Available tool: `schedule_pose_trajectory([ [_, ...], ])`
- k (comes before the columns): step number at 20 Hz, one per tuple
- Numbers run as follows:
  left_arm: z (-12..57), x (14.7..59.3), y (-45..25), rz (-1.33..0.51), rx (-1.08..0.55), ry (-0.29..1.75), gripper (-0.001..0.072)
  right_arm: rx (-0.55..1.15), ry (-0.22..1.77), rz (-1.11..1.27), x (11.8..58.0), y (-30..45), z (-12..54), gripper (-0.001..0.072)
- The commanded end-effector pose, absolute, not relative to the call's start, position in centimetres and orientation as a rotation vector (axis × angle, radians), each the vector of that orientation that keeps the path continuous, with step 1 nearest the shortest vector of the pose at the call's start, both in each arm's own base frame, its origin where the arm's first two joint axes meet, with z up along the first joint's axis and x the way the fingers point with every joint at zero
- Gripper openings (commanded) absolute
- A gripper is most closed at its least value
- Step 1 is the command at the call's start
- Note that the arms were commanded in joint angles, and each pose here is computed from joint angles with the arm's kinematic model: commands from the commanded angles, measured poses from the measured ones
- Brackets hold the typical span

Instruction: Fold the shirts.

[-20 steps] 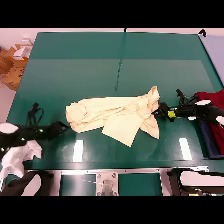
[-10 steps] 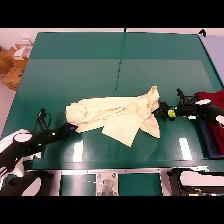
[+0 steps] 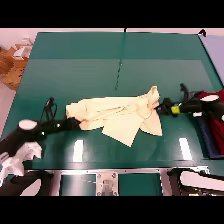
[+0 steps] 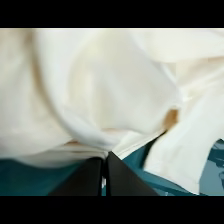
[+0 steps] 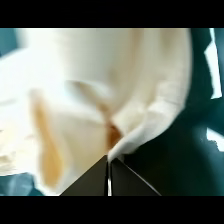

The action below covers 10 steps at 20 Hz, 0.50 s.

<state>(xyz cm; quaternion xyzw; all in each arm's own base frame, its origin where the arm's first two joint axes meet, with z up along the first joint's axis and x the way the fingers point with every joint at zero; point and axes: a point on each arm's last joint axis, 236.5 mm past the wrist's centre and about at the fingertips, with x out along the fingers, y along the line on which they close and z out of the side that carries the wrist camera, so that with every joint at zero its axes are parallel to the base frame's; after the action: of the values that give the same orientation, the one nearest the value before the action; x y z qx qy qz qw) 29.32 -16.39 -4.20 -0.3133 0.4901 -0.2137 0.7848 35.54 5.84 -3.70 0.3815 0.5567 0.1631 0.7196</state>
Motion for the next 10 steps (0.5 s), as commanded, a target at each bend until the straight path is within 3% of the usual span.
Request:
schedule_pose_trajectory([
  [1,5.9,31.8,-17.1,-0.606,-0.472,0.997,0.0022,0.829,1.027,0.498,36.8,6.1,8.5,0.0012],
  [5,27.0,34.5,-14.4,-0.564,-0.219,0.626,0.0022,0.684,0.543,0.496,35.7,4.2,29.7,0.0012],
  [10,47.9,28.8,-10.8,-0.449,-0.077,0.143,0.0023,0.472,0.062,0.356,28.3,3.5,48.9,0.0012],
])
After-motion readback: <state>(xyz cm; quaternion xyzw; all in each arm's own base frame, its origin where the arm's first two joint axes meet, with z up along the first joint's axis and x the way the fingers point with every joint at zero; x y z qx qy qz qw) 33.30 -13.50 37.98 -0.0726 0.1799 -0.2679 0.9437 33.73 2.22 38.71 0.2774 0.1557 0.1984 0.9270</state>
